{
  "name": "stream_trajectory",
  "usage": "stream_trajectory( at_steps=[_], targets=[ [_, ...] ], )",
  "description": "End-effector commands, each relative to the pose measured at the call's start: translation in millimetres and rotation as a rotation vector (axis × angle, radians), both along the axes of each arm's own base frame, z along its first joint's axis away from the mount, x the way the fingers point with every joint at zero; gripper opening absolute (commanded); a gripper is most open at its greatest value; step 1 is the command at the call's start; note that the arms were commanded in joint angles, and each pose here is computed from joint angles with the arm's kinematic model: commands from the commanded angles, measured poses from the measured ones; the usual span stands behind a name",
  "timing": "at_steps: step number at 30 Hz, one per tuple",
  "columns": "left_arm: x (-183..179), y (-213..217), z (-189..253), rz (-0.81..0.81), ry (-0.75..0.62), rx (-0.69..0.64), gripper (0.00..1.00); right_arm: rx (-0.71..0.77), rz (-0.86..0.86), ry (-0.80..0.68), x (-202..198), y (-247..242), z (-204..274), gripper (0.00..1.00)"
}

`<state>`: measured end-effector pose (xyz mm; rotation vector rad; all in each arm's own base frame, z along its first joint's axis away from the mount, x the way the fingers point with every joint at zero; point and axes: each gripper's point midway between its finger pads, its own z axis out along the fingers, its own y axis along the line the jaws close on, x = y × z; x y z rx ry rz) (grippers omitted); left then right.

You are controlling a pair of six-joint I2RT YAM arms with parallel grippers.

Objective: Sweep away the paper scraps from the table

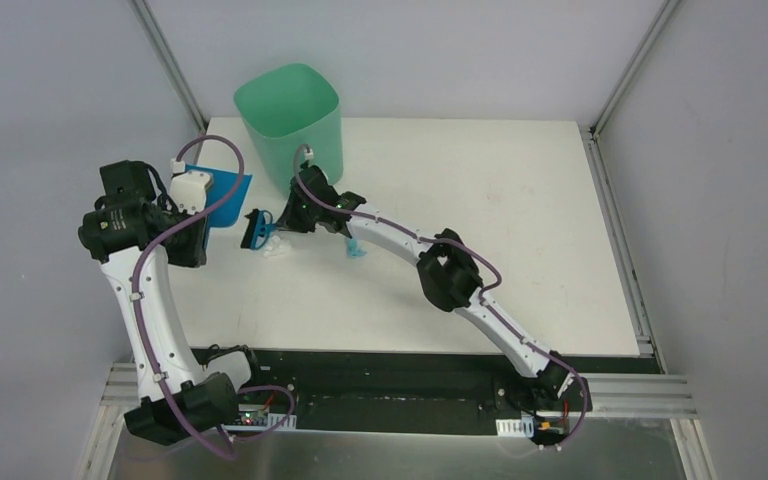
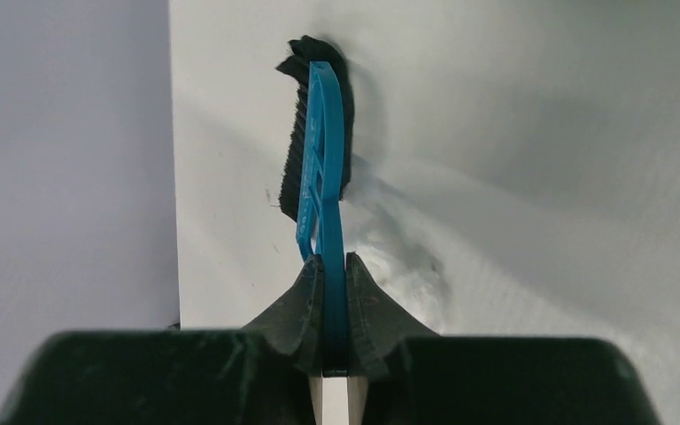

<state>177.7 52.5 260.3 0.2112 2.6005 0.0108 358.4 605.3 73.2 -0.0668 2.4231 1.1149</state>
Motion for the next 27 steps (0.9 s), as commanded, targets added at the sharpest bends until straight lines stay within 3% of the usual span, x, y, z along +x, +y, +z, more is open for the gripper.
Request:
stream_trajectory(
  at_steps=[1, 8, 13, 18, 22, 27],
  targets=[
    [-4.6, -6.4, 2.6, -0.036, -0.044, 0.001, 0.07, -0.165, -0.102, 0.185, -27.2, -53.2, -3.5, 0.00],
    [-10.1, -12.2, -7.7, -0.105, -0.038, 0.000, 0.07, -0.227, -0.110, 0.202, -47.2, -125.0, 12.0, 0.00],
    [-7.0, -16.8, -20.7, -0.179, -0.009, -0.028, 0.08, -0.219, -0.134, 0.114, -42.6, -212.8, 37.8, 0.00],
    [-2.6, -28.7, -26.3, -0.326, -0.018, -0.065, 0.08, -0.312, -0.156, 0.066, -31.1, -301.2, 29.7, 0.00],
    [-3.9, -38.4, -37.3, -0.425, 0.024, -0.104, 0.08, -0.252, -0.024, -0.004, -35.9, -320.2, 47.8, 0.00],
    [-10.4, -63.9, -62.9, -0.594, 0.138, -0.116, 0.07, -0.147, 0.072, -0.145, -36.7, -339.3, 108.4, 0.00]
  ],
)
